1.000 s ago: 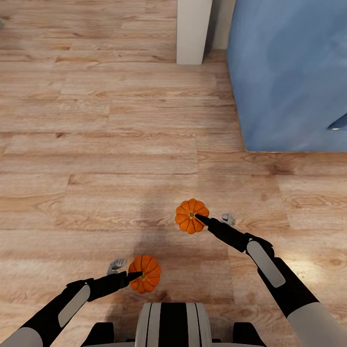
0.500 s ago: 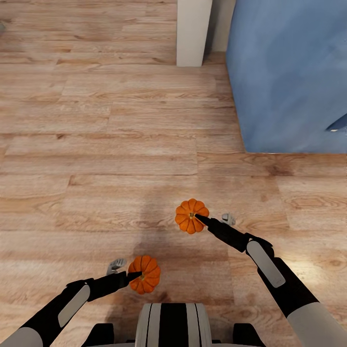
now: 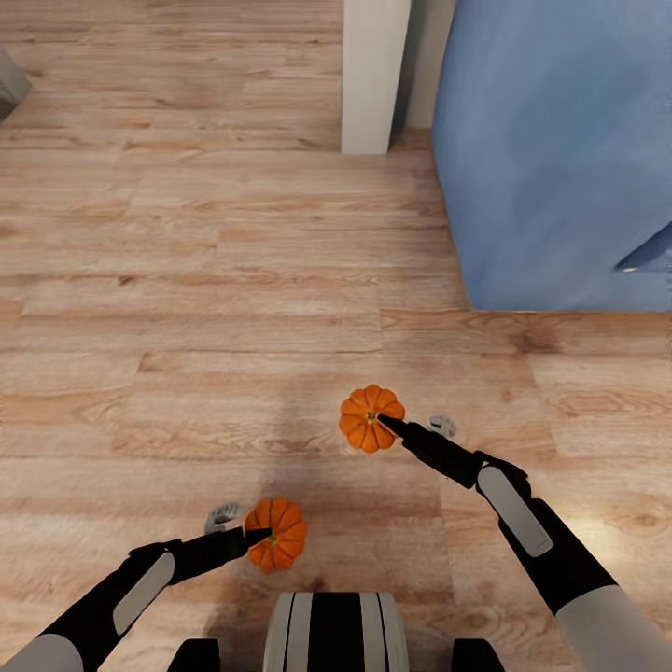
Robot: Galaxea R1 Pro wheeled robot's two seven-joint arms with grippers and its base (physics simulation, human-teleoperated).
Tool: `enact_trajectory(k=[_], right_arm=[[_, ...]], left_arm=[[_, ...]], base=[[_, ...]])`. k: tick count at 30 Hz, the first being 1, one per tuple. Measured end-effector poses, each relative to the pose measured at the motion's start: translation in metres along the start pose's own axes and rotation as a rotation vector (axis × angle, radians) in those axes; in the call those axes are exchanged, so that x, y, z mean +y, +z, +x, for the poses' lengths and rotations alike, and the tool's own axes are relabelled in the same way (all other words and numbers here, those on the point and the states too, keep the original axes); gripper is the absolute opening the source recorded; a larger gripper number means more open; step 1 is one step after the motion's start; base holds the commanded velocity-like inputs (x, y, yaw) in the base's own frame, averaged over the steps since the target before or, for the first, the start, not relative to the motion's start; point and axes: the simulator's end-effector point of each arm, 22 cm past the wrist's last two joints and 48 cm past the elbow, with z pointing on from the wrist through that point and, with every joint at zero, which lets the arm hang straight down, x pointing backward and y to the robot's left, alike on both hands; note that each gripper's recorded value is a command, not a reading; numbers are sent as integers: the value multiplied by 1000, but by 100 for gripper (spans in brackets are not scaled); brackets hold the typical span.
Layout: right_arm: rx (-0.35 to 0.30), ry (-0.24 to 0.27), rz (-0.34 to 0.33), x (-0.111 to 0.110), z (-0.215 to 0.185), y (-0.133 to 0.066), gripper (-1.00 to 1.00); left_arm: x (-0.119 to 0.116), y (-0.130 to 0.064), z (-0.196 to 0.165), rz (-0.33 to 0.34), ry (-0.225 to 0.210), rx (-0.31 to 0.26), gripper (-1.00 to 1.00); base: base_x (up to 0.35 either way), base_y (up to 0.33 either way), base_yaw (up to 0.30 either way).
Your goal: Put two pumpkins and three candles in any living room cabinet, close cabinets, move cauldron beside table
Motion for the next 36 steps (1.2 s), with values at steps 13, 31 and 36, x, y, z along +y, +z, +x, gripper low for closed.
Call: enact_trajectory(k=[13,31,36], right_arm=[[-33,-31,-23,27,-17,-10,-100],[-66,-11,-32,49,-15,-10,-100],[-64,-16,-56,64,-14,-16,-100]], left_arm=[[-11,-19,-22,12,28,-46,-100],[16,-123,-95,77,-138,-110,-100],[-21,-160,-100,258,-158,-55,-100]], base=[[0,0,0],[0,0,0],[0,0,0]])
